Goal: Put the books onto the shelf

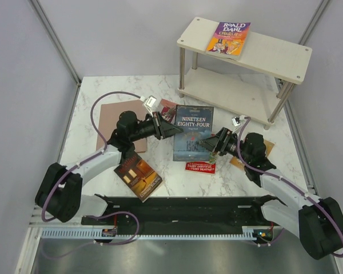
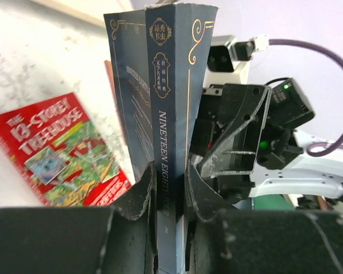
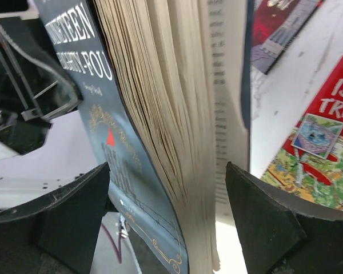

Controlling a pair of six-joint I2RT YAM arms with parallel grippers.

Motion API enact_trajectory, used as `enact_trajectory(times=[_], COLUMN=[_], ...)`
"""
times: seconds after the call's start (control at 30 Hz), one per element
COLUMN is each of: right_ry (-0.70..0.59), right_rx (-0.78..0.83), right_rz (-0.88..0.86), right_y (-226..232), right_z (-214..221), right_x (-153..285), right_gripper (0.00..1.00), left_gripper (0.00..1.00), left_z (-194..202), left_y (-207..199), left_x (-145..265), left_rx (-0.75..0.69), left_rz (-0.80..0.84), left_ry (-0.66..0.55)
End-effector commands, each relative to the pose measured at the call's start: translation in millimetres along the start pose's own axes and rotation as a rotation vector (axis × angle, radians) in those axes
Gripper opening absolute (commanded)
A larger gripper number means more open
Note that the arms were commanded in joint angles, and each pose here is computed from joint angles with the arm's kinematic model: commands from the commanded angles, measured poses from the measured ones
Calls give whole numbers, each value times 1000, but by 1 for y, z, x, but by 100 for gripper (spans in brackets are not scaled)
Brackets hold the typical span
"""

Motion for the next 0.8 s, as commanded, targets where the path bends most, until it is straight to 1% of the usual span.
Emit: enact_trajectory(times=[0.0,0.17,0.3,0.57,0.77], right_ry=[-24,-8,-10,-72,-84], right_rx=[-5,-15,-15,-16,16], right_rz=[-92,-24,-11,-51,-37], right_y=[13,6,7,12,12], right_z=[-1,16,19,10,4], right_x=[8,21,27,24,21], right_gripper=[89,90,92,94,95], left_gripper=[2,2,2,2,2], left_z=[-32,-46,-52,-48,-44], left_y=[-56,-55,-58,-48,-38], left_x=[-4,-7,-10,-15,-17], left_rx=[-93,-86,-76,-32,-8], left_rz=[293,328,356,384,387], left_ry=[-28,-25,-14,24,41])
Point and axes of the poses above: each gripper's point midway between its finger pads, its own x axis back along the fingers, its own y axis along the line the jaws close on, z = x × y, the point moved 8 cm from there along x, back along the fingers, and after that the axes turned 14 degrees about x, right-handed, at the moved point
